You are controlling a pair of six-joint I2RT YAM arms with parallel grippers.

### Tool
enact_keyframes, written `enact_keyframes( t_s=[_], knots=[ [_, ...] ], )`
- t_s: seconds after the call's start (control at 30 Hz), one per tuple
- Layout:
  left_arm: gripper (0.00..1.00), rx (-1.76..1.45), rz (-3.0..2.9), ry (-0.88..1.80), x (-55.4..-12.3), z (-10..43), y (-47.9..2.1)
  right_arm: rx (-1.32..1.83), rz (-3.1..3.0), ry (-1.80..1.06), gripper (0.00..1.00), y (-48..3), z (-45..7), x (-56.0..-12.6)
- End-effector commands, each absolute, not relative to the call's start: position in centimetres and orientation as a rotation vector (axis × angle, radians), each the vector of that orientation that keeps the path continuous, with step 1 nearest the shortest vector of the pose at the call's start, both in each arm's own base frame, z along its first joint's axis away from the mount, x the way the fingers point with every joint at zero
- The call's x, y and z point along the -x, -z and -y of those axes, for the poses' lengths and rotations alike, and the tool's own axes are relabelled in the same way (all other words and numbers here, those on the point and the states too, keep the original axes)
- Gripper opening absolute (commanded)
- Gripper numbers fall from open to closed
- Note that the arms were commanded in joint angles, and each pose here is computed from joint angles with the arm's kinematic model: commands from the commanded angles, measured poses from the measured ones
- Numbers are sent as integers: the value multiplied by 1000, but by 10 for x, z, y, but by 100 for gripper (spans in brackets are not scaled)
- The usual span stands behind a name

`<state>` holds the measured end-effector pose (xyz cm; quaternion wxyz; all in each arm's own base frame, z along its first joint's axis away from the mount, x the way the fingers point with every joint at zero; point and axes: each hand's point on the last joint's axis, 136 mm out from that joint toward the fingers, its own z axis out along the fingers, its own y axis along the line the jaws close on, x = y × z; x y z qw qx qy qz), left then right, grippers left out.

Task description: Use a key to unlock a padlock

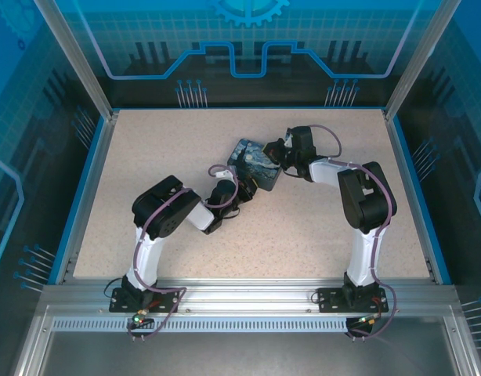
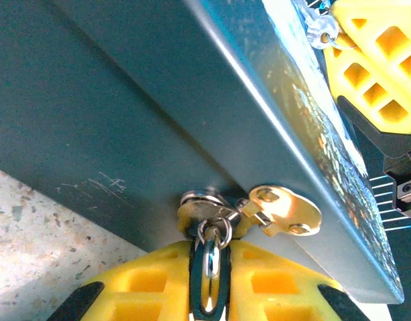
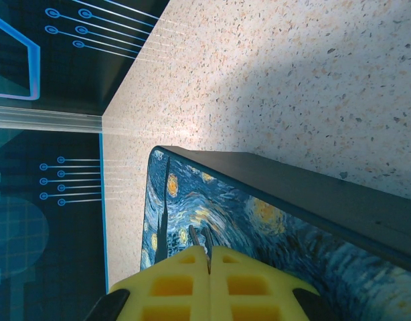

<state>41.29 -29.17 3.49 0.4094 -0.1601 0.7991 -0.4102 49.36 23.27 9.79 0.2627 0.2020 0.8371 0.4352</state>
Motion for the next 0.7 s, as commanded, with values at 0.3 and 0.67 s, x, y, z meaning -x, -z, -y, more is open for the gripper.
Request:
enact_keyframes(
  t_s=[0.3, 0.67],
  knots=[
    [0, 407, -2350, 922, -379, 288, 7, -606, -2419, -1220, 0, -74, -233, -470],
    [0, 408, -2451, 1028, -364, 291, -27, -425, -2242, -1380, 0, -182, -234, -451]
  ],
)
